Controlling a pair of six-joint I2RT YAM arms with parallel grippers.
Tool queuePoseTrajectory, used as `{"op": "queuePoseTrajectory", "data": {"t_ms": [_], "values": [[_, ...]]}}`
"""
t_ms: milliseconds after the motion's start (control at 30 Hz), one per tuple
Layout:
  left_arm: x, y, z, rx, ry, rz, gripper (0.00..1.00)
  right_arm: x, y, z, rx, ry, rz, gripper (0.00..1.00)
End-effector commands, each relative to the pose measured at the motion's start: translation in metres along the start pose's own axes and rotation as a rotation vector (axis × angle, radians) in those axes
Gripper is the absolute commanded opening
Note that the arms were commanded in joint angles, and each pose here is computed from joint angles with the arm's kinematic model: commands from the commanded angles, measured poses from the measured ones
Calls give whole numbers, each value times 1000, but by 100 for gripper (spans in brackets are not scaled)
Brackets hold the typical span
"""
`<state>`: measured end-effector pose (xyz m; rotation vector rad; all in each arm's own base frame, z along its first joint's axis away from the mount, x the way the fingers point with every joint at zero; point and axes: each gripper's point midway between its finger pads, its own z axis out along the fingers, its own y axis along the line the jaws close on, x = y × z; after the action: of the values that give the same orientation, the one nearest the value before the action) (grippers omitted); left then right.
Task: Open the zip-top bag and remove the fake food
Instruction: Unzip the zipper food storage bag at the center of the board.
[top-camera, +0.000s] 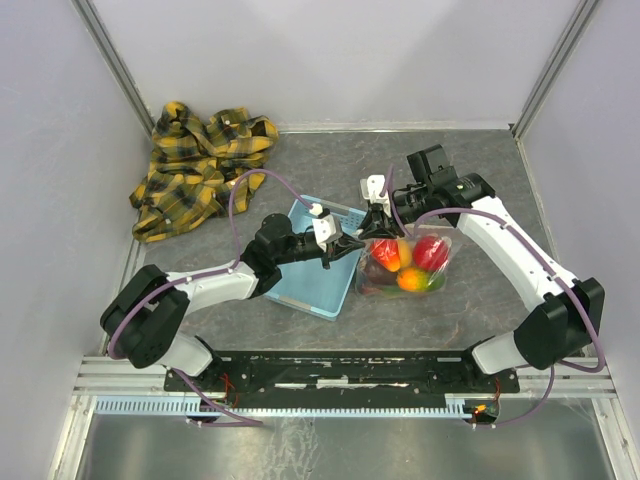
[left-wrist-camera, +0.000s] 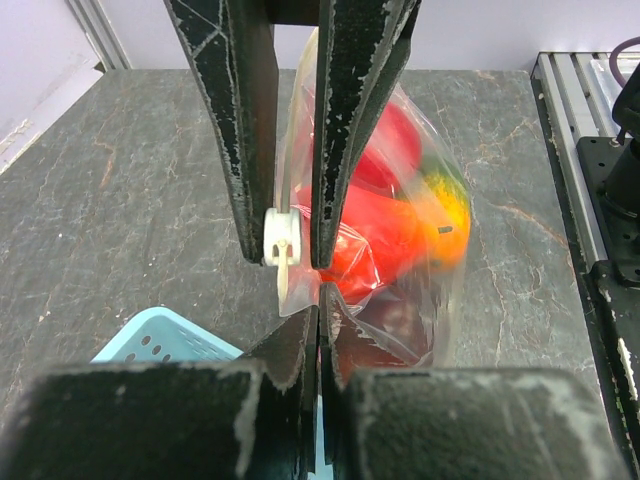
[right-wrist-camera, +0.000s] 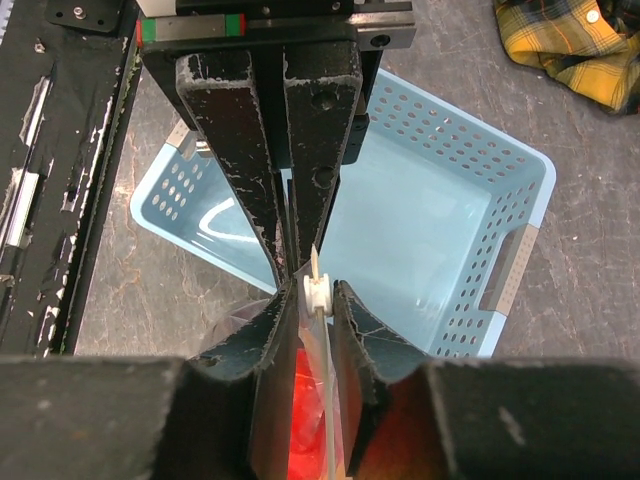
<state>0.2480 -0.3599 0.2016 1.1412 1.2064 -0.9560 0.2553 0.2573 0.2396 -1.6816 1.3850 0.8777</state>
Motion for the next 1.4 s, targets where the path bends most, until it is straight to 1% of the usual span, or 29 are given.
{"op": "queuePoseTrajectory", "data": {"t_ms": [0,167,400,733,1067,1367], "values": [[-37,6,4,-3,-82,110,3,-17,-3,-6,9,-20,-52,26],[-37,6,4,-5,-81,102,3,-16,-2,-8,16,-13,-55,19],[-36,5,1,-12,-76,100,3,-11,-1,-10,35,12,-56,16],[-35,6,-5,-34,-67,109,3,-8,5,-16,73,32,-66,14],[-35,6,-10,-54,-62,104,3,-6,14,-24,103,48,-77,14],[-34,4,-16,-68,-57,108,3,1,18,-34,146,89,-80,14]]}}
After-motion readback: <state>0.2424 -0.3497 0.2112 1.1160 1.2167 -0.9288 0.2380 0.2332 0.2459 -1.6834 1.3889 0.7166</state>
